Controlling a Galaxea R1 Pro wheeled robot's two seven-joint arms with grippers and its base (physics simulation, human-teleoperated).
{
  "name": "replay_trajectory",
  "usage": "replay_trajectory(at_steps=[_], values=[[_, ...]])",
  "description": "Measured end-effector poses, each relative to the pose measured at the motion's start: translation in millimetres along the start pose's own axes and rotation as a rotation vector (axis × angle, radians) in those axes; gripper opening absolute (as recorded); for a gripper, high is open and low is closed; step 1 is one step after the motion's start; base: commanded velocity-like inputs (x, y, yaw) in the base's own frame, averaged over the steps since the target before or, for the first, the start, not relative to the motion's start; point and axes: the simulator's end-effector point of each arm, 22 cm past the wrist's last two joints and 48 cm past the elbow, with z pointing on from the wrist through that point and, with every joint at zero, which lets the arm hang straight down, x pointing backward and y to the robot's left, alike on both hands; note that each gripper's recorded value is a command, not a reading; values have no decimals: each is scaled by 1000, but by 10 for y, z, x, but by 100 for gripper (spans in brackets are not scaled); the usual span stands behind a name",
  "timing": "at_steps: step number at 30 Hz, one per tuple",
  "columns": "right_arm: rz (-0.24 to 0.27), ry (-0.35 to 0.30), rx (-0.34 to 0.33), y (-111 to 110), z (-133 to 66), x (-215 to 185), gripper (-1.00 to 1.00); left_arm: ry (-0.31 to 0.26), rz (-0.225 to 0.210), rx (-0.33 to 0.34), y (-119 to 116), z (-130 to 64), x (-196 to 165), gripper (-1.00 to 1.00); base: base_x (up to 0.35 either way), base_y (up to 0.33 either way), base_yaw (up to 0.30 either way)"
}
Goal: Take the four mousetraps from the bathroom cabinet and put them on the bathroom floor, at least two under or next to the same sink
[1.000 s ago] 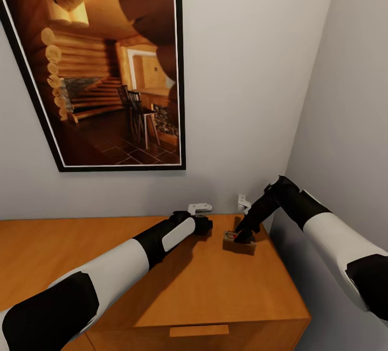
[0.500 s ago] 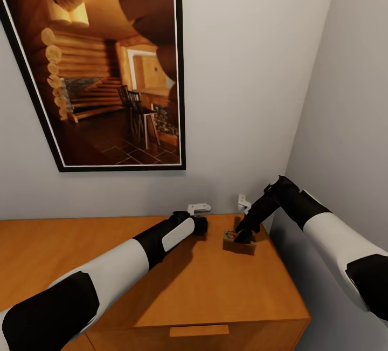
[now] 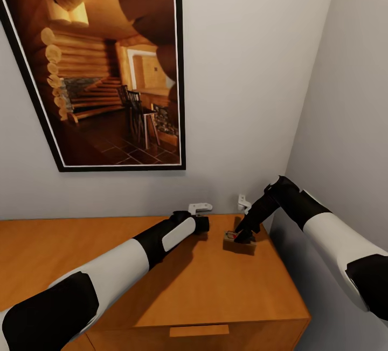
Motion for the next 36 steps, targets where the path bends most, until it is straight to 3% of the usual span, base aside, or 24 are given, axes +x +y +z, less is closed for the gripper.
replay_trajectory(at_steps=[36], values=[[0, 0, 1, 11, -49, -30, -100, 8, -3, -17, 65, -14, -9, -100, 0, 0, 0]])
